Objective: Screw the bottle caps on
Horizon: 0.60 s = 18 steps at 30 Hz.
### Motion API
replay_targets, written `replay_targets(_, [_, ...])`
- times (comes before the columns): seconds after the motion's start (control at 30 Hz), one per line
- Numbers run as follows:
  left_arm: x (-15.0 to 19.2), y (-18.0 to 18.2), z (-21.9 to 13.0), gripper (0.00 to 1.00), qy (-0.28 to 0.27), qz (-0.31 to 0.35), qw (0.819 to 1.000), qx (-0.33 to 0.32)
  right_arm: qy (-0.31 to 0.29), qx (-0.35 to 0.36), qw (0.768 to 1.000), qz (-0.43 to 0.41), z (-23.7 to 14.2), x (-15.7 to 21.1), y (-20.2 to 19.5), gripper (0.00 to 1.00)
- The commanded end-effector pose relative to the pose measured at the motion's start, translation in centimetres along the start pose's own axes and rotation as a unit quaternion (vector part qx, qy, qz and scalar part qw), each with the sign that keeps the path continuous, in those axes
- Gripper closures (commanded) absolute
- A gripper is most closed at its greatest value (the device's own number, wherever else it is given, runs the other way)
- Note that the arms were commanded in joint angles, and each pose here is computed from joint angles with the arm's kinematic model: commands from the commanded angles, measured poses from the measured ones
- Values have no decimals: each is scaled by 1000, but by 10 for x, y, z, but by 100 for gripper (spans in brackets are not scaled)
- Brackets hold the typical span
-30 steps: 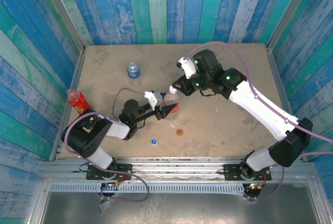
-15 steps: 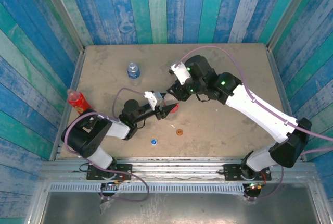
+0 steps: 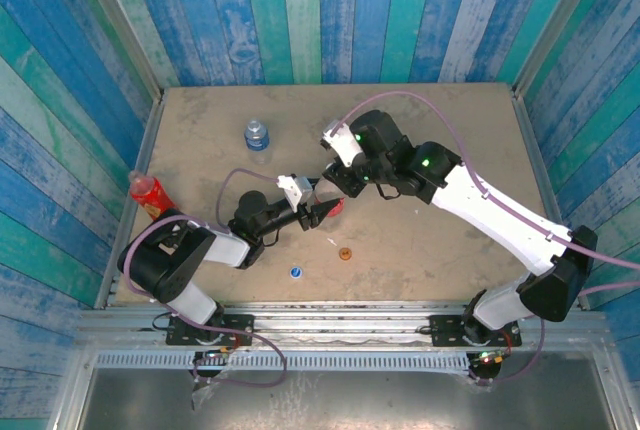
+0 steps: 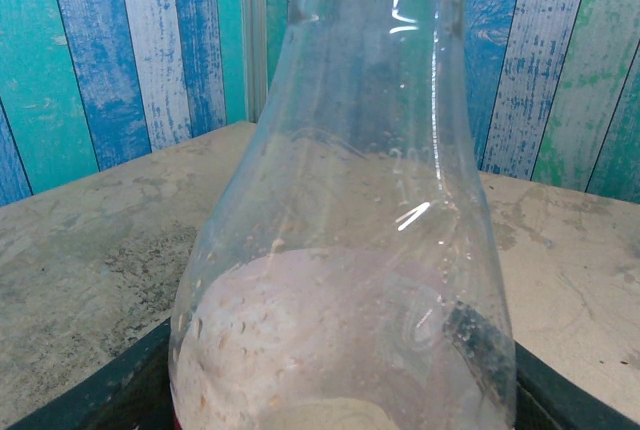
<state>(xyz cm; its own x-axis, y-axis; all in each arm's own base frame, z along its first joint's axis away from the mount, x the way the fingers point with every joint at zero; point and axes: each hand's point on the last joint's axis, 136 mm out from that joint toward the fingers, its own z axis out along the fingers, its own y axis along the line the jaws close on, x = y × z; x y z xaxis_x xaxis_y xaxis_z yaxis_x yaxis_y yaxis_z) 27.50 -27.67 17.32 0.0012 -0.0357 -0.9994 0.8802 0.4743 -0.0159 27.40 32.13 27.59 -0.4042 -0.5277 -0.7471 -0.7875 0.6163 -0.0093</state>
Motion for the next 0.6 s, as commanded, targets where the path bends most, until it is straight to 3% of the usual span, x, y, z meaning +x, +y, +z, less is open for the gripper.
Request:
replay_targets(0.0, [25,-2,-2,36,41,-16,999,5,17,6,1000,-6,2,8,-2,56])
replay_targets(0.23, [24,-2,-2,36,40,-16,999,5,26,11,1000,-8,5,13,-3,56])
replay_targets(0.33, [24,-3,-2,36,40,-16,999,5,26,12,1000,-8,5,13,-4,62])
replay_targets(0.57, [24,-2,-1,36,40,-16,999,5,28,11,1000,-9,7,13,-3,61])
